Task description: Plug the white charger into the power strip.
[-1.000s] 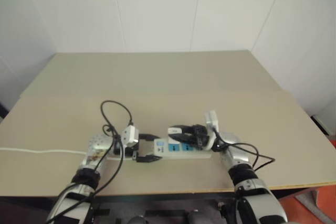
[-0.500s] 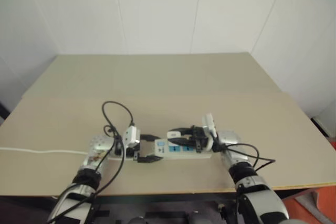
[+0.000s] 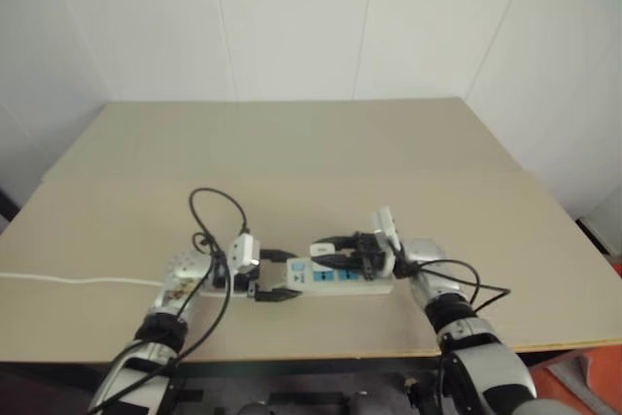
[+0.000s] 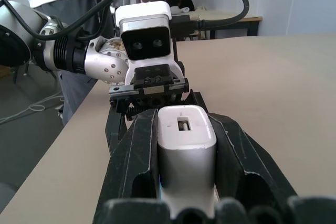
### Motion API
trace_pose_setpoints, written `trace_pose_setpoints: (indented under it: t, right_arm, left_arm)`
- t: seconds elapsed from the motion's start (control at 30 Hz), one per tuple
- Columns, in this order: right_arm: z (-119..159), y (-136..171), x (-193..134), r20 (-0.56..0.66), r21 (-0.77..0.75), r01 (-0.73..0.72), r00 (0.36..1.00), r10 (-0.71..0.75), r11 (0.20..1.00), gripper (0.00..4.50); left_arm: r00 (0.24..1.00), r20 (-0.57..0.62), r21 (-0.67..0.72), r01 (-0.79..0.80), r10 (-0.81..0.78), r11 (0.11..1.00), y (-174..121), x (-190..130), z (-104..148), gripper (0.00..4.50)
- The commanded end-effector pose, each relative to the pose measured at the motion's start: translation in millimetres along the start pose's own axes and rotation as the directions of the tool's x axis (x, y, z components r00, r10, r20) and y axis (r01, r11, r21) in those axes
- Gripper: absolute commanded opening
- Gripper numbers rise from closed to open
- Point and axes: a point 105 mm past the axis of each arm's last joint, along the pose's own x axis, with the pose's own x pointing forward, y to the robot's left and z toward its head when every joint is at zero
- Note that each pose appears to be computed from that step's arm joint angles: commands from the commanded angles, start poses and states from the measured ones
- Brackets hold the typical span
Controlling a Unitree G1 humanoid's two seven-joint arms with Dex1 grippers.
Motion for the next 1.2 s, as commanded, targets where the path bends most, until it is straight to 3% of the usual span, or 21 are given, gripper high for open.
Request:
trace_pose_setpoints:
  t: [0.03,0.33,0.6,0.87,1.2]
  right_arm:
    - [-40.5,12.2,-26.4,-0.177,0.116,0.021,0.984,0.000,0.993,1.14]
    - [-60.3,20.8,-30.5,-0.244,0.219,0.011,0.969,0.044,0.976,1.14]
    - [-69.3,27.8,-24.9,-0.298,0.194,-0.034,0.950,0.092,0.980,1.14]
    - [-81.8,28.1,-25.6,-0.370,0.324,0.017,0.922,0.110,0.946,1.14]
    - [-77.9,33.6,-29.4,-0.357,0.219,-0.048,0.925,0.126,0.974,1.14]
  left_arm:
    - [1.000,-0.002,0.044,0.010,-0.010,0.999,-0.6,0.9,5.8,3.23]
    - [1.000,-0.007,0.046,0.006,-0.006,0.999,-2.7,0.5,4.8,3.23]
    - [1.000,-0.028,0.052,0.008,-0.007,0.999,-5.4,-3.2,1.6,3.23]
    - [1.000,0.004,0.045,-0.003,0.003,0.999,-2.9,-0.3,6.7,3.23]
    - [1.000,-0.007,0.044,-0.005,0.005,0.999,-7.6,-0.4,2.8,3.23]
